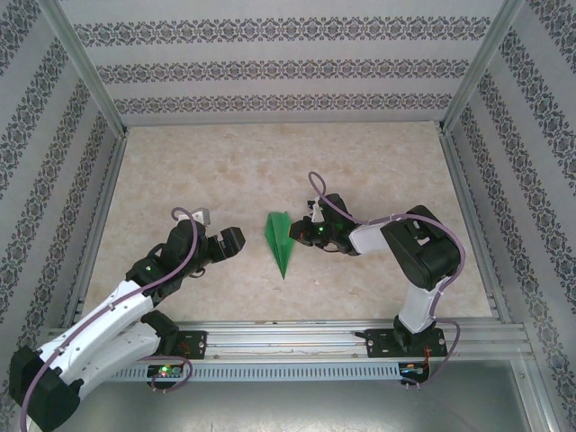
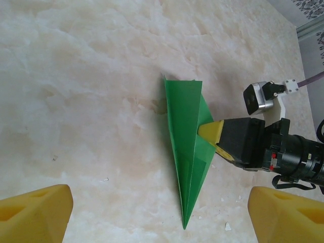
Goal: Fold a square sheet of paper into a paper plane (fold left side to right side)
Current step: Turn over the paper plane at the center of the table, then pick up the paper plane at the center of the table.
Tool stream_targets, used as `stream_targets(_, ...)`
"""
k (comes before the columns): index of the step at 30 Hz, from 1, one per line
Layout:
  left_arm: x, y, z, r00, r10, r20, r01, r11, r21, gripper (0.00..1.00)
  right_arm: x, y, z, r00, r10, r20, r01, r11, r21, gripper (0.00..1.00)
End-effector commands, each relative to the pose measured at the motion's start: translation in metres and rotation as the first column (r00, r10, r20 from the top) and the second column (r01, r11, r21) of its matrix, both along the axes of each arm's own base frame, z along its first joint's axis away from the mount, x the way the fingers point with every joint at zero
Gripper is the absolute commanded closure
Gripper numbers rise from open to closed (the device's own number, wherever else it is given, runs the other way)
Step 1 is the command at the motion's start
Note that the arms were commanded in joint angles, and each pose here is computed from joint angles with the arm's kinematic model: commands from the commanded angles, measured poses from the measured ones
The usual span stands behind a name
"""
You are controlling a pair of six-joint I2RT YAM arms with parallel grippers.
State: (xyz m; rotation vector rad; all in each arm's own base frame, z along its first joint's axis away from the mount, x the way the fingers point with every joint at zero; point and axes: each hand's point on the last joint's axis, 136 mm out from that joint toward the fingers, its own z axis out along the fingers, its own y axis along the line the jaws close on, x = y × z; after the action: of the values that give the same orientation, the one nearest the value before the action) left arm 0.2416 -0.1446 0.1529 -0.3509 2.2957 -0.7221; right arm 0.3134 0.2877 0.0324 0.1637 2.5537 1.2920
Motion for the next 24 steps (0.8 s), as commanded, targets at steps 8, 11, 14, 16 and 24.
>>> stream_targets(8, 0.004, -0.001, -0.003, 1.0, 0.003, 0.002, -0.003, 1.0, -0.016, 0.09, 0.007, -0.013, 0.018, 0.997, -0.026, 0.066, 0.03, 0.998, -0.055, 0.68)
stream_targets(11, 0.005, 0.001, -0.002, 1.0, 0.007, 0.006, -0.006, 1.0, -0.005, 0.09, 0.004, -0.021, 0.025, 0.996, -0.026, 0.08, 0.034, 0.994, -0.108, 0.63)
stream_targets(14, 0.005, 0.005, 0.001, 1.0, 0.014, 0.017, -0.014, 1.0, 0.01, 0.06, 0.001, -0.034, 0.035, 0.994, -0.019, 0.111, 0.04, 0.98, -0.194, 0.57)
stream_targets(16, 0.005, 0.008, 0.002, 1.0, 0.021, 0.022, -0.022, 1.0, 0.019, 0.05, -0.005, -0.043, 0.043, 0.992, -0.004, 0.127, 0.037, 0.965, -0.259, 0.54)
stream_targets(24, 0.002, 0.024, 0.001, 0.998, 0.054, 0.043, -0.057, 0.996, 0.063, 0.01, -0.043, -0.046, 0.062, 0.985, 0.163, 0.062, -0.108, 0.85, -0.516, 0.46)
